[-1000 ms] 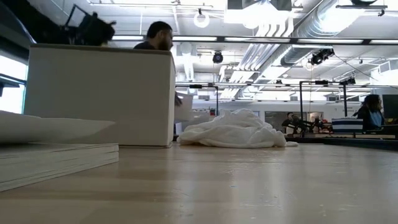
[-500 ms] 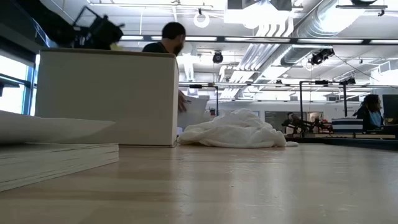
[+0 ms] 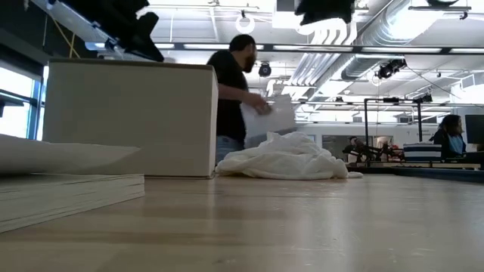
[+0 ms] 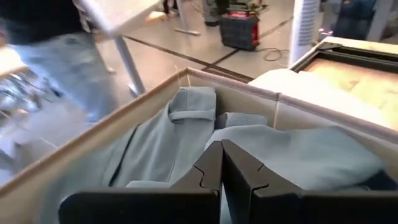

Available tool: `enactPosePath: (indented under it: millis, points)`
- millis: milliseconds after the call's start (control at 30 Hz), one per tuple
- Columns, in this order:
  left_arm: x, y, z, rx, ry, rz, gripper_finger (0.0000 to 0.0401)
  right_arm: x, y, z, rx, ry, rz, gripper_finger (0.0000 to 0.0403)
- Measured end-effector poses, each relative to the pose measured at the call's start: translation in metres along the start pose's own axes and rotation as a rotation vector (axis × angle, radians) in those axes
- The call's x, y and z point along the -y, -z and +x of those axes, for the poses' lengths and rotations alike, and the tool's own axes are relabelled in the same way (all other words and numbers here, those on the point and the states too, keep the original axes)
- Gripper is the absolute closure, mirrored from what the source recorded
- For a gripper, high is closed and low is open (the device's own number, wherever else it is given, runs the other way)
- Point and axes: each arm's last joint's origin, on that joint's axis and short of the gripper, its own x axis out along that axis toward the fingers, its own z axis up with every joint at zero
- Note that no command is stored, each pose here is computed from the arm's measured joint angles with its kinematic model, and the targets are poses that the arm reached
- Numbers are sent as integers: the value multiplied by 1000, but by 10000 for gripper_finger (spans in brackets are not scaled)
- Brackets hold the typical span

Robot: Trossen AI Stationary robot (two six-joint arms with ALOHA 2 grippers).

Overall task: Sort clothes
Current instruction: Move the white dress to the center of the table

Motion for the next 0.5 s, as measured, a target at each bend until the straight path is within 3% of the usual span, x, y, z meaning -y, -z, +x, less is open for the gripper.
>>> enactPosePath:
  millis: [100, 233, 400, 500]
  points:
    - [16, 2, -10, 14, -5, 42, 400, 30, 0, 30, -58, 94, -33, 244]
    - [38, 8, -19, -3, 74, 43, 400, 74, 12, 77, -204, 195, -40, 245]
    - [64, 17, -25, -19, 128, 40, 400, 124, 50, 141, -426, 315, 23, 245]
    - [78, 24, -27, -36, 147, 66, 400, 142, 81, 172, -561, 328, 100, 245]
